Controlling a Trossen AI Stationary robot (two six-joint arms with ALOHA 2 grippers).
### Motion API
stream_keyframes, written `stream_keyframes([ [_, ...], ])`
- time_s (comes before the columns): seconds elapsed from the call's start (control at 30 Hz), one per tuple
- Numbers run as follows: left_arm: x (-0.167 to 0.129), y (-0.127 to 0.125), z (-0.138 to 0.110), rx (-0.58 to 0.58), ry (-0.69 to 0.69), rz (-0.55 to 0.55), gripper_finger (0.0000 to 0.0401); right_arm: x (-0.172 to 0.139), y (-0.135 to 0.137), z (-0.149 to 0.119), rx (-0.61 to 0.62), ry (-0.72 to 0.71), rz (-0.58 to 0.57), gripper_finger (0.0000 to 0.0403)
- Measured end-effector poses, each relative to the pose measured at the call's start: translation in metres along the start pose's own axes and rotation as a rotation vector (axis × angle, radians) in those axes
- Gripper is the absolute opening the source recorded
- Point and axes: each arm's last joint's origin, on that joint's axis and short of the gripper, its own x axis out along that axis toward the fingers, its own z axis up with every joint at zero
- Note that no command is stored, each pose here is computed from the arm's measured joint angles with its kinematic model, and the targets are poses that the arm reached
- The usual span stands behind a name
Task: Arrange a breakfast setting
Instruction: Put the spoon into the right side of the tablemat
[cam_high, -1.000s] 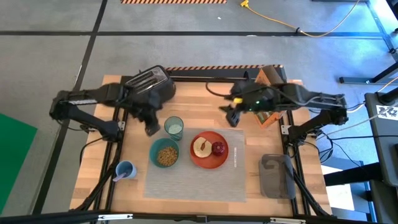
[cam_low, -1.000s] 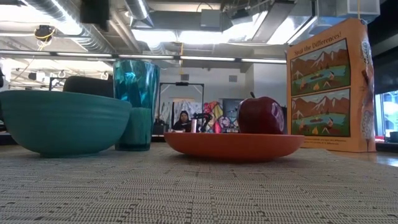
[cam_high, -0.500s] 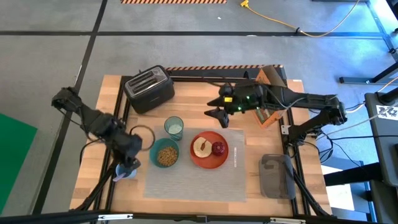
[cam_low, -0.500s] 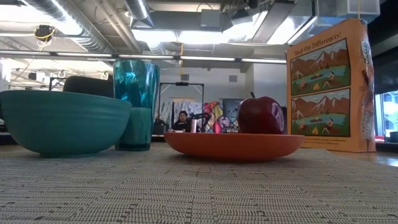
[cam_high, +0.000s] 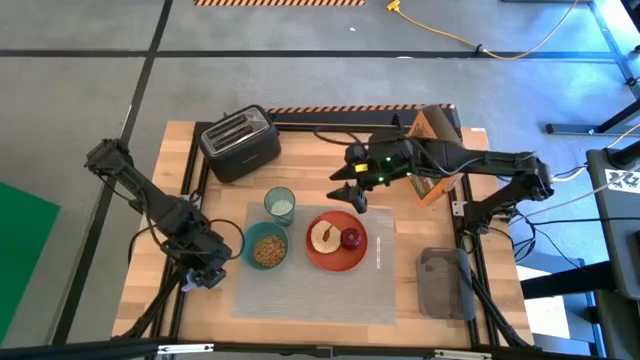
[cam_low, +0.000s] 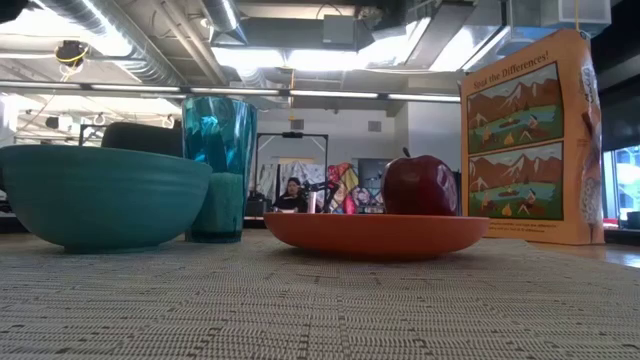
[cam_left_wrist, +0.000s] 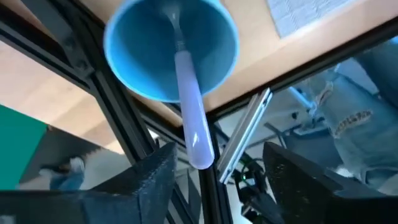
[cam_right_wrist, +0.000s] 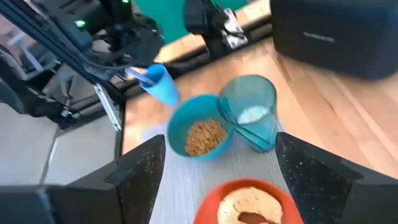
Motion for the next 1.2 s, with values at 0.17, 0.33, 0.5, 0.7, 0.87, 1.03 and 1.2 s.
stream_keyframes([
  [0.17, 0.018, 0.006, 0.006, -0.033, 0.074, 0.04, 0.0244, 0.013, -0.01, -0.017, 0.021, 0.062, -0.032, 0.0298],
  [0.33, 0.033, 0.012, 0.013, -0.052, 0.087, 0.064, 0.0233, 0.022, -0.017, -0.03, 0.038, 0.091, -0.045, 0.0298],
  [0.5, 0.038, 0.011, 0.015, -0.055, 0.106, 0.039, 0.0218, 0.026, -0.02, -0.035, 0.041, 0.091, -0.045, 0.0298],
  [0.7, 0.046, 0.012, 0.018, -0.048, 0.113, 0.026, 0.0199, 0.026, -0.019, -0.031, 0.031, 0.058, -0.03, 0.0298],
  [0.87, 0.048, 0.014, 0.018, -0.051, 0.128, 0.04, 0.0178, 0.027, -0.019, -0.031, 0.03, 0.054, -0.029, 0.0298],
  [1.03, 0.048, 0.013, 0.018, -0.047, 0.142, 0.039, 0.0139, 0.027, -0.019, -0.031, 0.029, 0.051, -0.035, 0.0298],
  [1.2, 0.048, 0.012, 0.017, -0.039, 0.149, 0.028, 0.0087, 0.027, -0.019, -0.031, 0.029, 0.05, -0.039, 0.0298],
])
